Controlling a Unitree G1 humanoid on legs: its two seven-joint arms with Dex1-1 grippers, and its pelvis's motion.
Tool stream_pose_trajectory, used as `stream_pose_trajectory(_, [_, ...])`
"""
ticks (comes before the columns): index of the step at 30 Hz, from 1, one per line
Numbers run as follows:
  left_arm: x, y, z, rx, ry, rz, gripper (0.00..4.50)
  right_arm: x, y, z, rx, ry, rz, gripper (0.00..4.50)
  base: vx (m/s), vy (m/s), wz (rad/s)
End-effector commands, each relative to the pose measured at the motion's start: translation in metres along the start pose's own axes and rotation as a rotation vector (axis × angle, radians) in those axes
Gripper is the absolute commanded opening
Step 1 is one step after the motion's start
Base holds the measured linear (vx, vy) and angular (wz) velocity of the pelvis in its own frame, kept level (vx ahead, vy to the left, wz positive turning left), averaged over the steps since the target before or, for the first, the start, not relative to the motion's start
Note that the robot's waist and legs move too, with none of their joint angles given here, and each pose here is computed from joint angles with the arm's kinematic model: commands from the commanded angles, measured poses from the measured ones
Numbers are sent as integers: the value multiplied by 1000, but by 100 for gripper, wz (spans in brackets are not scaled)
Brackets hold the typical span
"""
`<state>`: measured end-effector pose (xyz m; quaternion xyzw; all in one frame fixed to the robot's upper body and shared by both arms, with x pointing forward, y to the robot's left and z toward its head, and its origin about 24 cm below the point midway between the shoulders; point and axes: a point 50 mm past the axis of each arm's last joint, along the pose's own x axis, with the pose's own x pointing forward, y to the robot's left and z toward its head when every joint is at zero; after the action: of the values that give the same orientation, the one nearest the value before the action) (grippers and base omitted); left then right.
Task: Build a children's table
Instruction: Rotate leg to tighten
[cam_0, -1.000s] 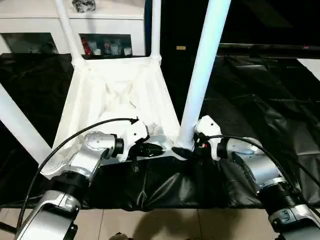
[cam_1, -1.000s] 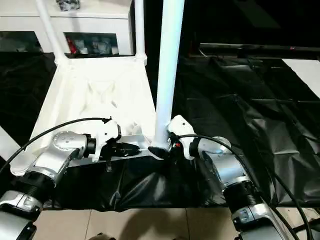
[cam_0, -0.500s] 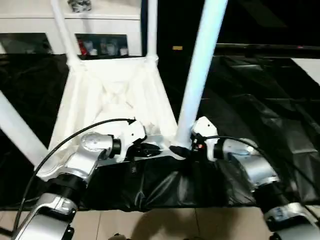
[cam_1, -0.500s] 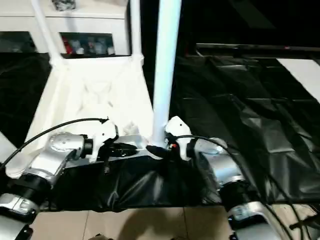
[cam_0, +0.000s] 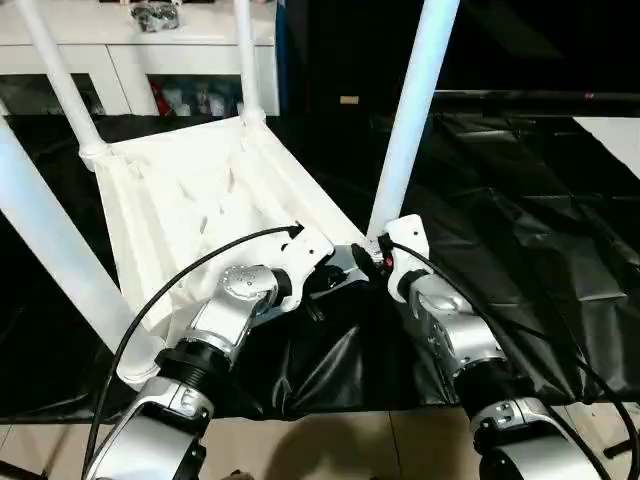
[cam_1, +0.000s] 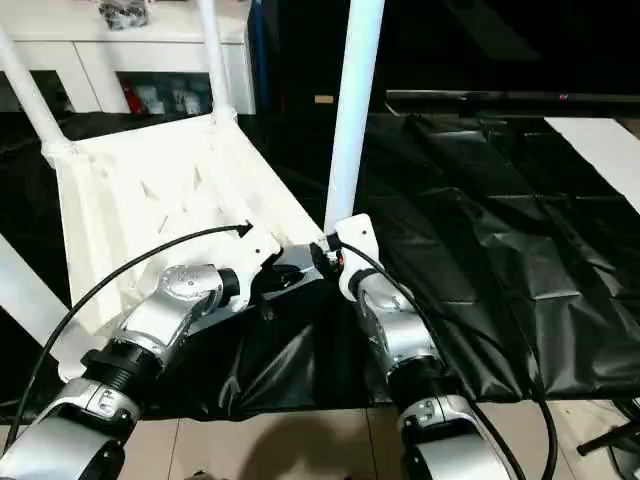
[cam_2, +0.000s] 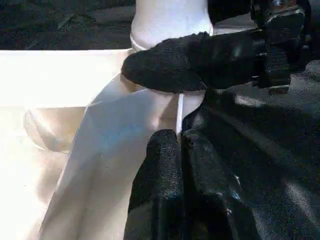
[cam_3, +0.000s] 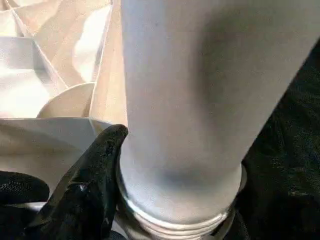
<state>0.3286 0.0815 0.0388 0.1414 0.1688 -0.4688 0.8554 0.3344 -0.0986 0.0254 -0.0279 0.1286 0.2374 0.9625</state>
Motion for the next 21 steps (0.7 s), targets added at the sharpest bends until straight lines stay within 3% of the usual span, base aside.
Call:
stream_pose_trajectory(1, [9, -12, 8, 33, -44, -56, 0, 9, 57, 11, -12, -64, 323, 352, 0, 0, 0])
stream_pose_trajectory(5, [-5, -10, 1, 84, -47, -141, 0, 0, 40, 9, -56, -51, 379, 392, 0, 0, 0])
stream_pose_trajectory(6, [-16, -7, -5, 100, -39, -194, 0, -9, 25, 4, -133, -10, 431, 392, 0, 0, 0])
stream_pose_trajectory(12, [-40, -1, -12, 120, -21, -330, 0, -29, 2, 2, -255, 28, 587, 392, 26, -1, 0])
stream_pose_trajectory(20, [-56, 4, -14, 97, -29, -445, 0, -44, -4, 6, -295, 42, 782, 392, 13, 4, 0])
stream_pose_trajectory(21, [-57, 4, -13, 101, -28, -453, 0, -46, -4, 7, -294, 46, 805, 377, 0, 0, 0])
